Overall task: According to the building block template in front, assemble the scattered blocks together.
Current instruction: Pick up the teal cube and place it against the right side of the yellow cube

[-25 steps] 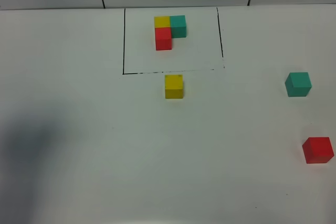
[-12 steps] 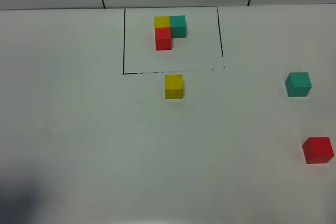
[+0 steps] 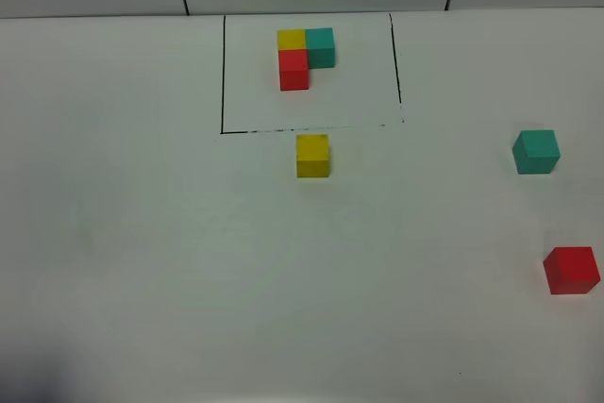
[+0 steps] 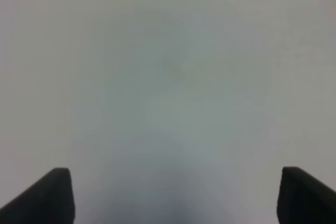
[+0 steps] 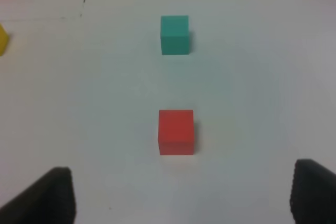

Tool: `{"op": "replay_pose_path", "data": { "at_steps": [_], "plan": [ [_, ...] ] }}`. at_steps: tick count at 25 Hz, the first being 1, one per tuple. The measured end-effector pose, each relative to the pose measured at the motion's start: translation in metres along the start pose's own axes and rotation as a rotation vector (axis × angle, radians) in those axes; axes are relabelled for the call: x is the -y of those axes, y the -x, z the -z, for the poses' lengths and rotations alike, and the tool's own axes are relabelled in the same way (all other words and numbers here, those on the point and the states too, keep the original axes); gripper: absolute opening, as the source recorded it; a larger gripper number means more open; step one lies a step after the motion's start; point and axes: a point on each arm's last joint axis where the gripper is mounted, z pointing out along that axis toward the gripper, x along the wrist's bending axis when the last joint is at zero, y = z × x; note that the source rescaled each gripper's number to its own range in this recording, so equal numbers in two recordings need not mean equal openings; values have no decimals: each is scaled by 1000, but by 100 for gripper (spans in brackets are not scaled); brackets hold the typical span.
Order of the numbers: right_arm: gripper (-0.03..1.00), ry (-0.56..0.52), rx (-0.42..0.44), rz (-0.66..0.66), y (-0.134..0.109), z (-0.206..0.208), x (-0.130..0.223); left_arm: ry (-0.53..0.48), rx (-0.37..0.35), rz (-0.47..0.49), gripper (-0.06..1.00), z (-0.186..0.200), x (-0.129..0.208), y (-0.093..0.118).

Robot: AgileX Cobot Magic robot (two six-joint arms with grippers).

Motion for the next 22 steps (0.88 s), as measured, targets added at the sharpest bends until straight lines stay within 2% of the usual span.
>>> {"op": "replay_pose_path", "data": {
  "at_steps": [6,15,22],
  "plan": [
    [69,0,0,0,0,0,0,66,48,-25,81,7,15,3],
    [69,0,0,0,0,0,0,184,59,-38,80,20,30,2],
    [69,0,-1,-1,0,0,0,196,60,-41,80,21,32,2]
  ]
}}
